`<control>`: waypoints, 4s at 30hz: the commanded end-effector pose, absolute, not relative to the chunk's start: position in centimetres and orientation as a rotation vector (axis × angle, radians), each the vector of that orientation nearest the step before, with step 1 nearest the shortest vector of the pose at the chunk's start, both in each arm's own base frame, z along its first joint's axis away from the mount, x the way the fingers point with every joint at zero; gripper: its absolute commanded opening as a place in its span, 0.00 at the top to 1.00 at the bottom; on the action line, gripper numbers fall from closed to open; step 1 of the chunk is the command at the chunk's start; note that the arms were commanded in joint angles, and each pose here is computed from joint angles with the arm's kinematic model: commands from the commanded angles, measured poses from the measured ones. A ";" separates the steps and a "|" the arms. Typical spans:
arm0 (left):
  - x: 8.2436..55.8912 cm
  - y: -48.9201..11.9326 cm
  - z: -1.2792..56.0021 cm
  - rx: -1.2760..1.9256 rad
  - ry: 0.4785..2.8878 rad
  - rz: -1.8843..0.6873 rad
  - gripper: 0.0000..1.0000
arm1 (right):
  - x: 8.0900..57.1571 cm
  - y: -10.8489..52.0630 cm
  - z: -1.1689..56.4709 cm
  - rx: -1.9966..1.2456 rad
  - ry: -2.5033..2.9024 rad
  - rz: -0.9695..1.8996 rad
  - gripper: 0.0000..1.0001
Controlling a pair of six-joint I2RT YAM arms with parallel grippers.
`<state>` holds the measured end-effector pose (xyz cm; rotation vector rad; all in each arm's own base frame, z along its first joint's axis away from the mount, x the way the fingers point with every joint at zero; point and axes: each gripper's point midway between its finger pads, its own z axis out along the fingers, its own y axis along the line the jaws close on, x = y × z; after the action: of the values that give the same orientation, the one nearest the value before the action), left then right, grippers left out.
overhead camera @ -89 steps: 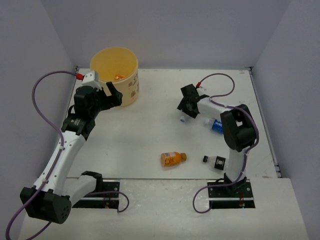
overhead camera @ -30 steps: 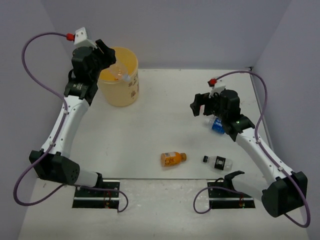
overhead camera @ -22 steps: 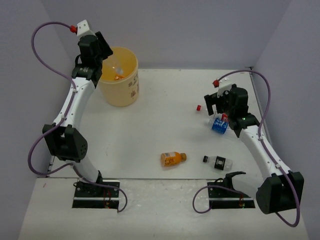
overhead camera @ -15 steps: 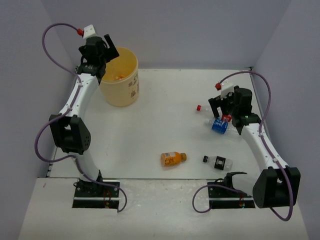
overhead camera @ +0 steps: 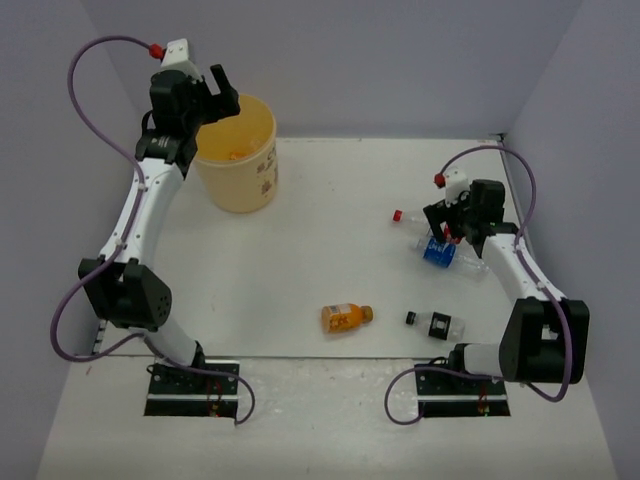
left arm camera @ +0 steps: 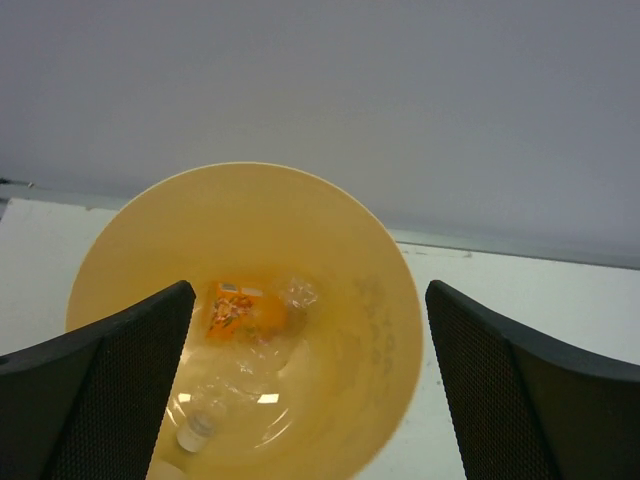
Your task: Put the plastic bottles in the bin
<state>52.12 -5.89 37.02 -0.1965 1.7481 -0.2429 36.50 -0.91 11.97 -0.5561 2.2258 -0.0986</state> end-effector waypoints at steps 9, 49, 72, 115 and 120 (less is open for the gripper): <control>43.0 -9.8 35.4 0.004 1.683 -0.509 0.00 | 38.8 -5.0 9.3 -0.455 2.377 -0.083 0.01; 37.7 -9.8 39.3 -0.014 1.642 -0.566 0.00 | 44.9 -4.8 13.9 -0.538 2.281 -0.046 0.97; 37.2 -25.5 36.3 0.236 1.677 -0.895 0.00 | 30.6 27.0 28.6 -0.670 1.793 0.945 1.00; 52.5 0.8 44.4 -0.593 1.334 0.114 0.59 | 29.1 20.2 25.1 -0.158 1.913 0.636 0.01; 54.3 0.3 43.0 -0.557 1.431 0.154 0.00 | 28.6 18.4 22.9 -0.117 1.952 0.570 0.01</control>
<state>54.50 -0.65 40.01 -0.5404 1.4786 0.0956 28.51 20.46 23.28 -0.2153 1.9654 0.6332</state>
